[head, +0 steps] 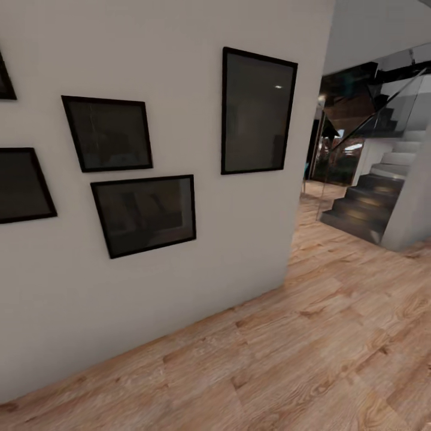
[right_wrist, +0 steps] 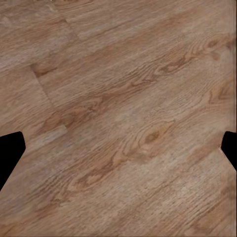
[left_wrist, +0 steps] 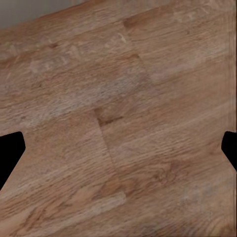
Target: Pick up the two gym shoes and the two sandals from the corridor floor and place them onto the hallstand (shoe rack) in the corridor, making sure they are on the rack and not on the floor. Arrange them so the two gym shoes are next to each other and the two sandals are next to each other.
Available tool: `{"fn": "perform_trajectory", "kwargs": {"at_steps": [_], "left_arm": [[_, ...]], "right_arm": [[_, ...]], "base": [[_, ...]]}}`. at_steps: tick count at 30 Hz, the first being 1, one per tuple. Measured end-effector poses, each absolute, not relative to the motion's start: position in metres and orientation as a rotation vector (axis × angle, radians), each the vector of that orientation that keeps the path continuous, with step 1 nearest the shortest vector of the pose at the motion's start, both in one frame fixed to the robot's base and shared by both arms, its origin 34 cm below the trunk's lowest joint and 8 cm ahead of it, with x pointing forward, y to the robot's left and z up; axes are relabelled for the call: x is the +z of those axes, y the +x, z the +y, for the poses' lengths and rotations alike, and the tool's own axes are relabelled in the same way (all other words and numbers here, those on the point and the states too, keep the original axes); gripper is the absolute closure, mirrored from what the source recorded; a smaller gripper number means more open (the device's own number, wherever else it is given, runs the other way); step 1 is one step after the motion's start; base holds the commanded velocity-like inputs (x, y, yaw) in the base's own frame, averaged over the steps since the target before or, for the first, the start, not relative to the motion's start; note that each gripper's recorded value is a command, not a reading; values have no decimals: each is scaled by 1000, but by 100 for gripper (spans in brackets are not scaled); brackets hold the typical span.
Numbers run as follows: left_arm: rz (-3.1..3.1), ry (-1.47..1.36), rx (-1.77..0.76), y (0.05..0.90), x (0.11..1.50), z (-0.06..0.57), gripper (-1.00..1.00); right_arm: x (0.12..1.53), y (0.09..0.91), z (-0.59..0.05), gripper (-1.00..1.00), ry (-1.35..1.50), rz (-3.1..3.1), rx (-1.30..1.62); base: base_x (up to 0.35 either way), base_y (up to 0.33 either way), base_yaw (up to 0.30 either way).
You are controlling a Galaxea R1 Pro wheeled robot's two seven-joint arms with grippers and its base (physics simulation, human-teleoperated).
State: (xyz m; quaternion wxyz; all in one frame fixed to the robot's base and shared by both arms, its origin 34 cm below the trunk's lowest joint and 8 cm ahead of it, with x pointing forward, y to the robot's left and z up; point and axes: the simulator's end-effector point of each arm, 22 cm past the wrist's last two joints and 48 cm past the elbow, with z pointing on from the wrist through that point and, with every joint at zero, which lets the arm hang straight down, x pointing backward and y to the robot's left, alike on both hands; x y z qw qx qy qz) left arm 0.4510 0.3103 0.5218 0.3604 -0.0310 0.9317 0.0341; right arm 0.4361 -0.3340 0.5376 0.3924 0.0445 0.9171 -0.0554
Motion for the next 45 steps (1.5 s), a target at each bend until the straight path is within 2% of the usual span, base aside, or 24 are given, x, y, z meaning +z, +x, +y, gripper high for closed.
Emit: {"fn": "perform_trajectory", "kwargs": {"at_steps": [25, 45], "left_arm": [[2401, -81, 89, 451, 522, 311, -100], [2401, -87, 102, 451, 522, 314, -100]], "right_arm": [[538, 436, -334, -100, 113, 2328, -142], [538, 436, -334, -100, 113, 2328, -142]], "base": [[263, -166, -271], [316, -53, -271]]}}
